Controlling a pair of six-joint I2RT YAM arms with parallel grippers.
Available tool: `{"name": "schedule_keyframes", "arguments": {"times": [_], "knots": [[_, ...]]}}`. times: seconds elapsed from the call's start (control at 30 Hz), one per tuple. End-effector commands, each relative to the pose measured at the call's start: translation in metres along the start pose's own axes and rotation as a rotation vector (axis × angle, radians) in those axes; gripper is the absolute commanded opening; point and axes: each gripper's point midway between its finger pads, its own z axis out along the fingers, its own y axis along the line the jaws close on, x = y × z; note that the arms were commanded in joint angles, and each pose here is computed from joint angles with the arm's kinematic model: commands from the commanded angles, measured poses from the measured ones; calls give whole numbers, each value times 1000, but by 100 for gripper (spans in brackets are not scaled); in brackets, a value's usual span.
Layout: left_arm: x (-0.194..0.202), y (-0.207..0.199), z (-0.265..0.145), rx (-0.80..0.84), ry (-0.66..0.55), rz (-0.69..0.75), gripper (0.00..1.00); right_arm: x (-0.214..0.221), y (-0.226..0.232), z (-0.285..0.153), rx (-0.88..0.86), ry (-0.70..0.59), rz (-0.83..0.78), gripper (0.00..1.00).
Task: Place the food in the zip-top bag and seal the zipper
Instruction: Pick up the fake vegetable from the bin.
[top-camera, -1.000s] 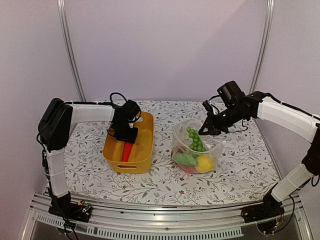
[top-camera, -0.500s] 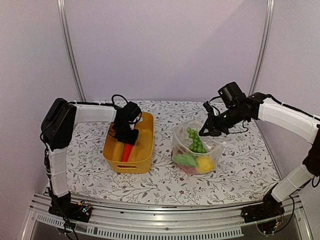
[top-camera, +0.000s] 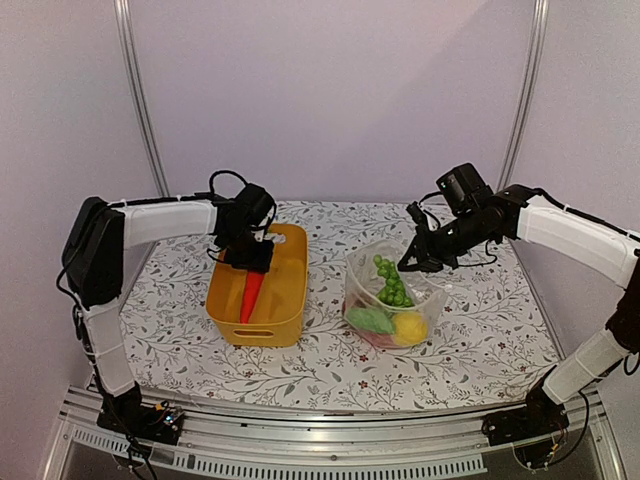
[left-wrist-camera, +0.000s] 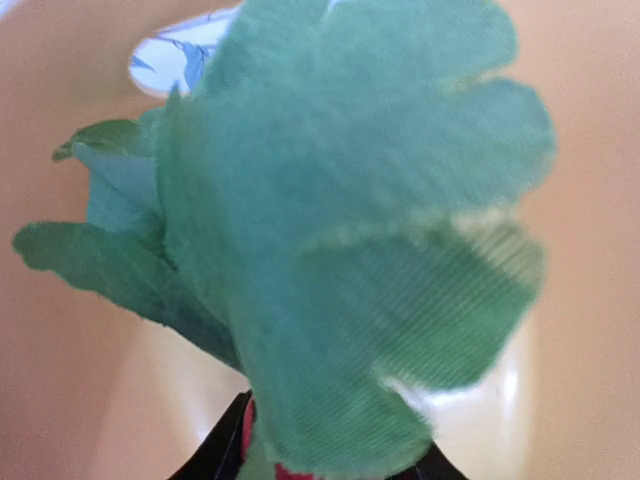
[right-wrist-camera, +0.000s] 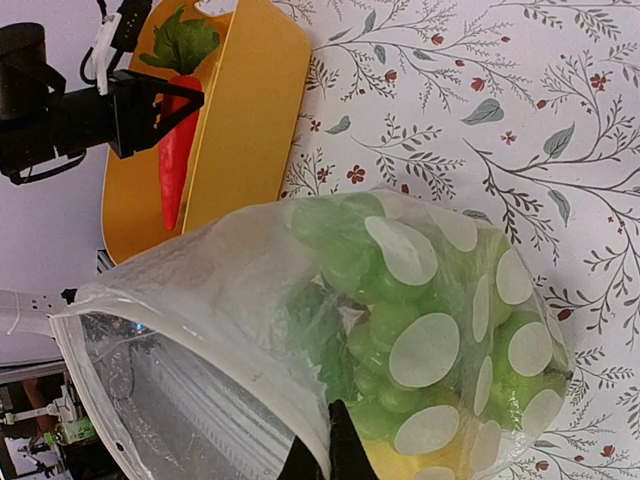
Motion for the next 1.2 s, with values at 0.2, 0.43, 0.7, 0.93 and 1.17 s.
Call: {"name": "schedule_keyframes", "arguments": {"times": [0.2,0.43,0.7,0.93,1.17], "knots": [[-79,-28,-141,265,-404,-58,19,-14,19,-21,-19,-42,-32,0],[-103,-71,-265,566,-816,35,17,-17,29,-31,-33,-52,-41,0],[-77,-144,-380,998,-1155,292,20,-14,27,-29,-28,-46,-36,0],[-48,-222,-388,1120,-1195,485,22,-8,24,-26,-44,-47,-19,0],[-36,-272,-351,1115,-1176,625,21,-4,25,-29,-56,-44,-17,0]]}}
